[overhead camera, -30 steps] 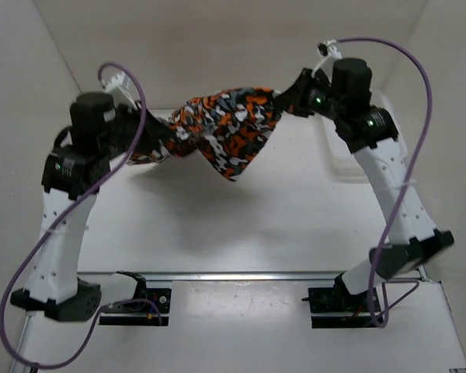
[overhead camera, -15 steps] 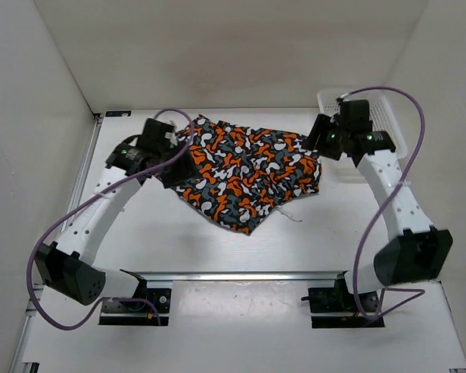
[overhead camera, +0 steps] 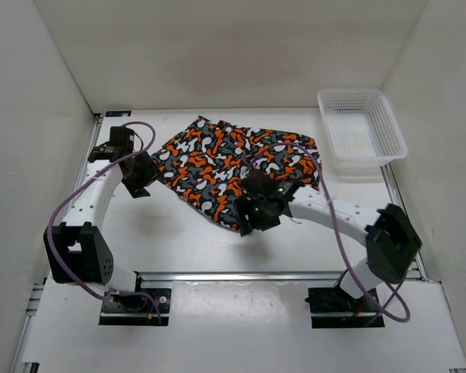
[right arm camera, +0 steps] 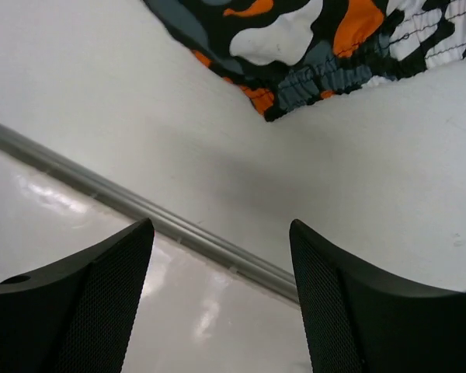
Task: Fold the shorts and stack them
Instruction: Flatten the shorts out
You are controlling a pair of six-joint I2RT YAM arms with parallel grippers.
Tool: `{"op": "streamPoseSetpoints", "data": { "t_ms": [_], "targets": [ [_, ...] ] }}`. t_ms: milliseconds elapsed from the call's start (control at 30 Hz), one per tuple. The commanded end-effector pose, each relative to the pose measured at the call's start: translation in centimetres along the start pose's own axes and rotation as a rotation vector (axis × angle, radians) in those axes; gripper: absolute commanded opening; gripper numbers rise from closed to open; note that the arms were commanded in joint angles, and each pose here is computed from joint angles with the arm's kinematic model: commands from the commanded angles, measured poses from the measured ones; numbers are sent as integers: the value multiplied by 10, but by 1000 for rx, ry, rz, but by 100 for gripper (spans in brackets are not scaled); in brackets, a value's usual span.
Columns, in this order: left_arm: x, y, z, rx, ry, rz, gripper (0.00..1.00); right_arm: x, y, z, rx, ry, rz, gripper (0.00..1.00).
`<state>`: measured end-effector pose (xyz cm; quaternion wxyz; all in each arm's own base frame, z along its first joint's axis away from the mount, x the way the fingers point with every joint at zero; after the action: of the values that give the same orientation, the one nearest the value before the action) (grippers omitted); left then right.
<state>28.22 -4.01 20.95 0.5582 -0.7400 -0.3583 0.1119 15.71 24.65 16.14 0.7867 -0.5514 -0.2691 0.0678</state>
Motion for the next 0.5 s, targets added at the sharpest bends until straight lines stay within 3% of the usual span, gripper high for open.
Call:
{"op": "streamPoseSetpoints", "data": {
  "t_ms": [0,267,300,333,467],
  "targets": [
    [4,-23,-2,-85,13,-65,72,42,13,-2,-130,-17,-95,75],
    [-4,-24,11,-75,-7,-53,75,88,72,-21,-305,-76,-35,72],
    [-4,-24,11,-75,-7,-53,75,86,83,-31,-294,-50,8,67],
    [-4,-24,11,-75,4,-53,75,87,83,-34,-275,-34,15,48],
    [-6,-27,12,-82,14,-47,75,62,62,-49,-290,-4,4,3]
  ]
}}
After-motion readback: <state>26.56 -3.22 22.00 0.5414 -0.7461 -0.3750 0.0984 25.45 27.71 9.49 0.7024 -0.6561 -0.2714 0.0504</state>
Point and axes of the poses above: each gripper's point midway between its finger pads, its own y axis out along the fingers, its own z axis along the line the jaws close on, x = y × z, the point moved 7 cm from there along -y, back along the fingers, and after that the axes turned 6 degrees about -y, right-handed, at the moved point
